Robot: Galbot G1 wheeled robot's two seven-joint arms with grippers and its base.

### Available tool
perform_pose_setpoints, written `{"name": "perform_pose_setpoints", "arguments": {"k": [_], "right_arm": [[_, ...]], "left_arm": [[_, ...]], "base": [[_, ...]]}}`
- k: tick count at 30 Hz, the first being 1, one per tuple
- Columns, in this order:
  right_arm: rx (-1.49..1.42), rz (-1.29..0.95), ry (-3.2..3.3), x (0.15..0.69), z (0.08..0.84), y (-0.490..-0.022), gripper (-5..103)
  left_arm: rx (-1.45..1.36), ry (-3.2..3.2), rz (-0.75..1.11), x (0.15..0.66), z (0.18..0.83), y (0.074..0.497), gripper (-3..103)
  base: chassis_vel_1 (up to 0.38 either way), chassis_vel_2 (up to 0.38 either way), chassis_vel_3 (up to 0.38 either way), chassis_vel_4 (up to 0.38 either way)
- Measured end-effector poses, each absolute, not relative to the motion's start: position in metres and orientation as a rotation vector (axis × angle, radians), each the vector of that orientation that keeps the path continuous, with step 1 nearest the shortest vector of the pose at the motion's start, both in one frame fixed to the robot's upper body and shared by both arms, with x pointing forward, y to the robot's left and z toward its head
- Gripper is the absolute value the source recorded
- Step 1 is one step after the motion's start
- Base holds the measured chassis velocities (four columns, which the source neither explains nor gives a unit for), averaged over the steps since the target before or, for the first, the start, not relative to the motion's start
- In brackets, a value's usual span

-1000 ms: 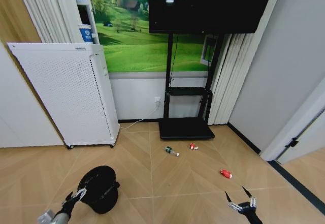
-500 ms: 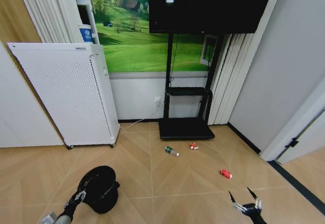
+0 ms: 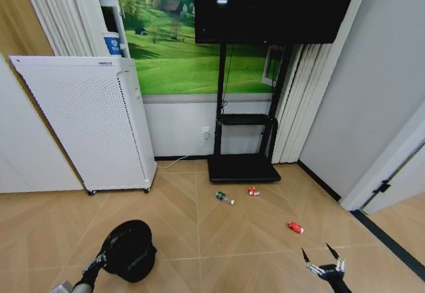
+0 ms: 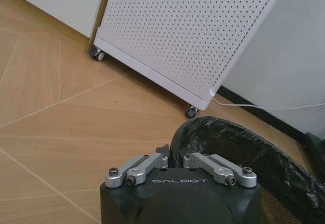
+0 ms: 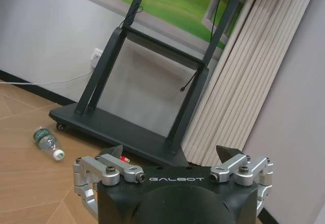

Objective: Pick up the trash bin and place the garbage on the floor into it.

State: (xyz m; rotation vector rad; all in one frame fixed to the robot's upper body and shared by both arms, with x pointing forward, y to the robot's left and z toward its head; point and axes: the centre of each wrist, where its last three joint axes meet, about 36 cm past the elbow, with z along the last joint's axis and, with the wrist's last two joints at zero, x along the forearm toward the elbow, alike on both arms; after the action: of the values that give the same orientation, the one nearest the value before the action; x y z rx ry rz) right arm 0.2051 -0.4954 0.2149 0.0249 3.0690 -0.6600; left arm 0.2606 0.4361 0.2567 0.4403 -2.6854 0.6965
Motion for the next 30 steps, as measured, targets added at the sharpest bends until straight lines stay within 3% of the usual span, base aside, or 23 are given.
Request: {"name": "perform_pose_setpoints", "arguments": {"k": [18, 30], "right_arm": [[0.098, -0.693, 2.959, 0.229, 0.239, -0.498, 100], [0.099, -0.718, 2.942, 0.233, 0.244, -0.503, 100]], "left_arm": [[0.464, -2.828, 0.528, 0.276, 0.346, 0.493, 7], [0.431, -2.833, 0.453, 0.252, 0.353, 0.492, 7]], "base": [[0.0, 0.0, 0.0, 0.0], [0.0, 0.0, 0.0, 0.0]]}}
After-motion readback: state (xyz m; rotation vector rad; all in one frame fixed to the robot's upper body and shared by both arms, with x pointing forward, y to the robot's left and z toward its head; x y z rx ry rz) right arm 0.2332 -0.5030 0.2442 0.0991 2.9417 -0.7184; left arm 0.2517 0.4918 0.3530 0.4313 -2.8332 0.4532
